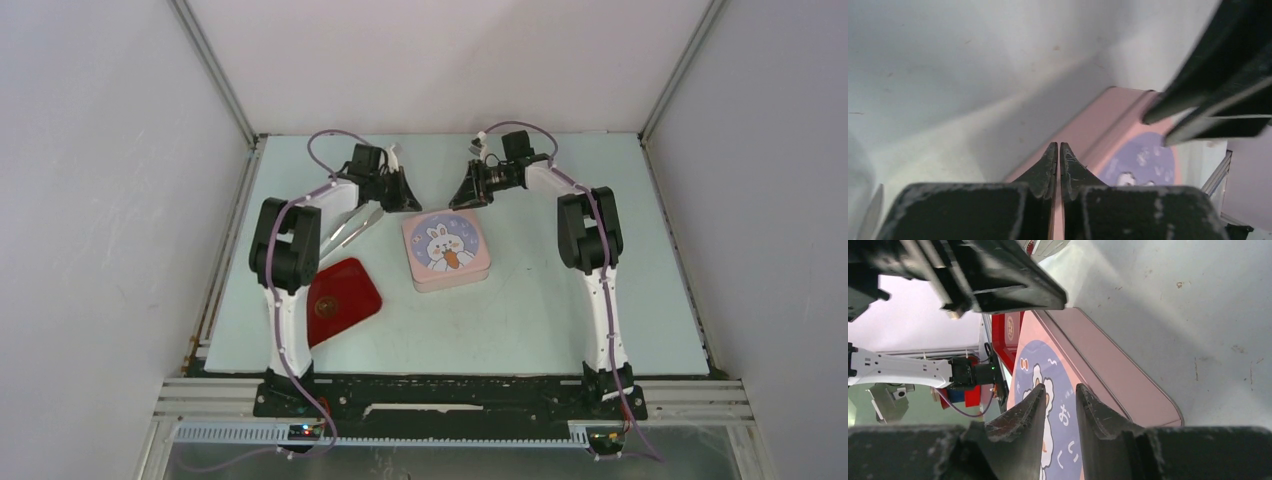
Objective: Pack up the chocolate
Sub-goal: Adjust the packing box at the center of the board.
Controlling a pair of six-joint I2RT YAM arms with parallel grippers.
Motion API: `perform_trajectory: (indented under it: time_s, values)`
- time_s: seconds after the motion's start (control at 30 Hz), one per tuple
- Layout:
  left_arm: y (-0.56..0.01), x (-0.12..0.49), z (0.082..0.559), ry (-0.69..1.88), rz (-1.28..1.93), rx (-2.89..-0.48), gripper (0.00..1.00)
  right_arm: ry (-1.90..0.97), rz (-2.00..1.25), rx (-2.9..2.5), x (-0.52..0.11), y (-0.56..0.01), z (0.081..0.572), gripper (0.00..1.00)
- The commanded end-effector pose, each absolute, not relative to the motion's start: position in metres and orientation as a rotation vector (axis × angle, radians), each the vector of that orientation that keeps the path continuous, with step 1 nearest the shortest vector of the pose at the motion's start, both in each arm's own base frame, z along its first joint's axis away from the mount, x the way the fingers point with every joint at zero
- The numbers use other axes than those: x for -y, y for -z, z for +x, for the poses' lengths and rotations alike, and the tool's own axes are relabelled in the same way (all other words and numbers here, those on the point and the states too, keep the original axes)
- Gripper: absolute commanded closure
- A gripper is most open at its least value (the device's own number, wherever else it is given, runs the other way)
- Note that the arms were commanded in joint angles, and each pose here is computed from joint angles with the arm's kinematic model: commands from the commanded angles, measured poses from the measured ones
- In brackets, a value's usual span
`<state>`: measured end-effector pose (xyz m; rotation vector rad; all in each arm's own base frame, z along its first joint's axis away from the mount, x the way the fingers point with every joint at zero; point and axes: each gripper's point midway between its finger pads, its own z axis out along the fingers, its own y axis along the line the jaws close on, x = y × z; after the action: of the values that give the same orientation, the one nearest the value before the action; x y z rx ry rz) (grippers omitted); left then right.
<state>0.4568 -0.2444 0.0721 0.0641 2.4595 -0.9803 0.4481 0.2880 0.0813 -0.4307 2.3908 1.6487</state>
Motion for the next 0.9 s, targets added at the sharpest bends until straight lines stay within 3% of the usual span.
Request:
perform_trajectory:
  time_s: [0.0,0.13,0.37,0.53,0.67,0.87]
  values:
    - [-0.037,0.233,0.457,0.939,-0.013,-2.559,0.93,-1.527,-0.343,-2.476,-0.283,-0.046,0.460,0.67]
    - [-0.056,0.236,0.463,0.962,0.001,-2.502,0.89,-1.546,-0.335,-2.433,-0.274,-0.063,0.459,0.66]
    - [-0.150,0.226,0.481,0.854,0.107,-2.248,0.82,-1.407,-0.387,-2.266,-0.234,-0.136,0.463,0.61]
    - [-0.182,0.225,0.464,0.876,0.158,-2.144,0.84,-1.378,-0.439,-2.244,-0.226,-0.153,0.432,0.60]
    - [-0.160,0.239,0.440,1.041,0.181,-2.190,0.91,-1.445,-0.475,-2.313,-0.237,-0.130,0.390,0.61]
    - [-0.077,0.248,0.425,1.174,-0.007,-2.373,0.95,-1.518,-0.410,-2.524,-0.247,-0.057,0.358,0.62]
